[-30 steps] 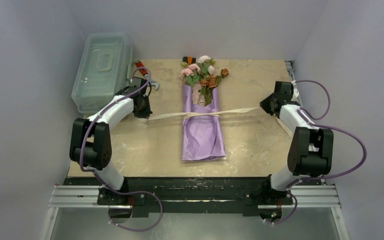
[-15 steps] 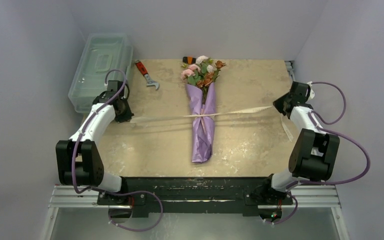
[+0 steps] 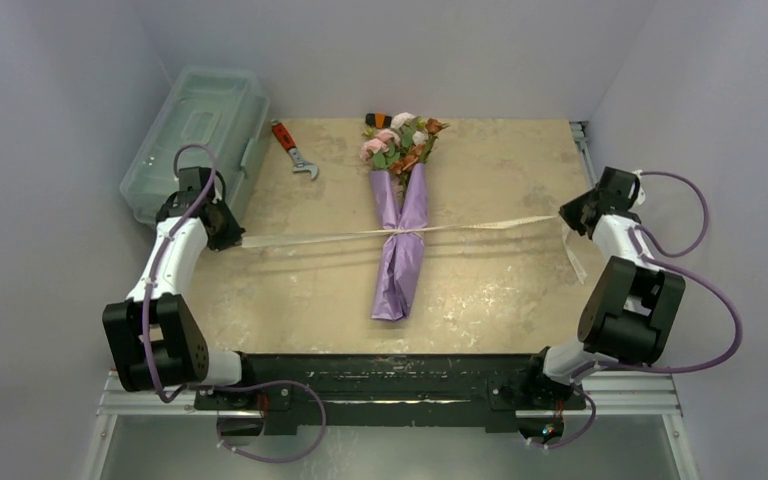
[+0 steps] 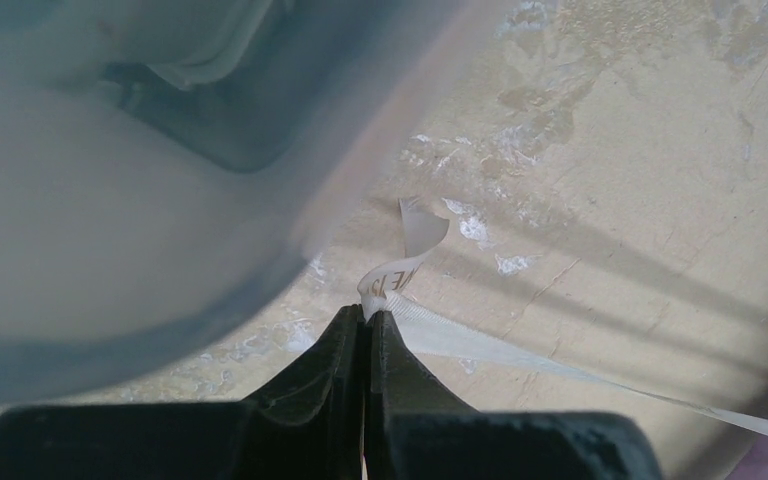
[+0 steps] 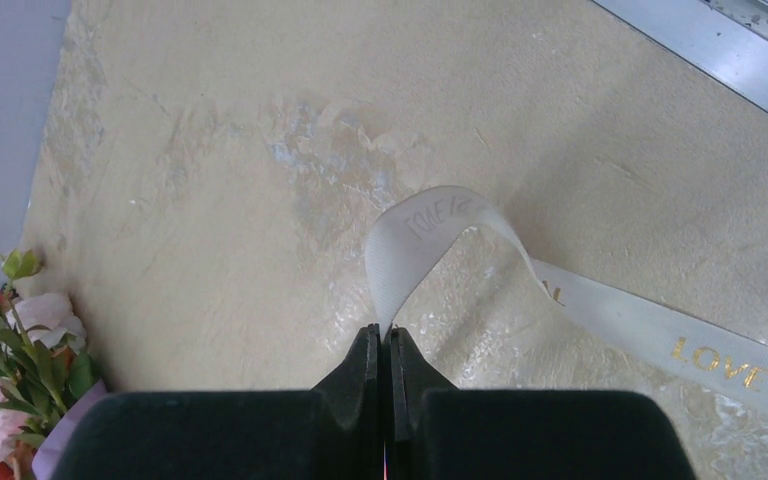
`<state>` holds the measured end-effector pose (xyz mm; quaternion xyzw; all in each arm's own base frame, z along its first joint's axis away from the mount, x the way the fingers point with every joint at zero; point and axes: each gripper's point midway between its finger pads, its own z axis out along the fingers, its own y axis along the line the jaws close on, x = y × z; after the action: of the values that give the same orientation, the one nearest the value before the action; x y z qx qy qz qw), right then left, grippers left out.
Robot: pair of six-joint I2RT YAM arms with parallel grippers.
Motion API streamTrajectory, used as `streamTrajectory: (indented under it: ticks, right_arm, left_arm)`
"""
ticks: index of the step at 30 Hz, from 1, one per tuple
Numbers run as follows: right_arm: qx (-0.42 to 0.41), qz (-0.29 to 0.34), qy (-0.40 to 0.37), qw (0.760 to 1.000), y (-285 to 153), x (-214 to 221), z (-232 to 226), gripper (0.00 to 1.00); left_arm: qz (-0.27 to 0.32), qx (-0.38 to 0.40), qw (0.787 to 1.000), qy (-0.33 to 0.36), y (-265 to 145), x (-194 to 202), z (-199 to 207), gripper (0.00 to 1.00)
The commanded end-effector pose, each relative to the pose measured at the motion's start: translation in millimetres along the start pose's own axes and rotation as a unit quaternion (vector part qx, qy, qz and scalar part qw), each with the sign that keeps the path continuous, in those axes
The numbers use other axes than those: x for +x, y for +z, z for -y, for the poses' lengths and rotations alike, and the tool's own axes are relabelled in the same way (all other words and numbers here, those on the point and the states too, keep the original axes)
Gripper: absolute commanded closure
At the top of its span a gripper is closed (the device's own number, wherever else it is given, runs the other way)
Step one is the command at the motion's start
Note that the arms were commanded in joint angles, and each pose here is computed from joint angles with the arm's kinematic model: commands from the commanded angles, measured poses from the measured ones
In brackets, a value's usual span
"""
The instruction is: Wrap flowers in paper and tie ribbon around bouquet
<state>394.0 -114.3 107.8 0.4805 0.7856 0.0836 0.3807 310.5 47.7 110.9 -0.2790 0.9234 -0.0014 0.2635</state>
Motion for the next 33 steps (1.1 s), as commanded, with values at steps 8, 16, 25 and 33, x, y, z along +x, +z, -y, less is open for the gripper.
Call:
streamTrajectory:
  ticks: [8, 16, 25, 33]
  right_arm:
    - [0.023, 0.090, 0.024, 0.995, -16.5, -56.3, 31.1, 1.00]
    - [0.030, 0.106, 0.044, 0.993, -22.1, -72.5, 42.0, 1.00]
    - [0.038, 0.119, 0.100, 0.987, -22.8, -92.4, 57.5, 1.00]
    - [0.034, 0.118, 0.157, 0.980, -17.6, -96.6, 73.7, 1.00]
  left_arm:
    - [0.004, -0.045, 0.998, -0.037, -17.7, 12.2, -34.0, 1.00]
    - [0.006, -0.074, 0.996, -0.052, -33.9, 16.4, -45.3, 1.00]
    - [0.045, -0.139, 0.986, -0.075, -44.8, -18.1, -67.1, 1.00]
    - [0.041, -0.173, 0.977, -0.121, -35.3, -24.2, -90.4, 1.00]
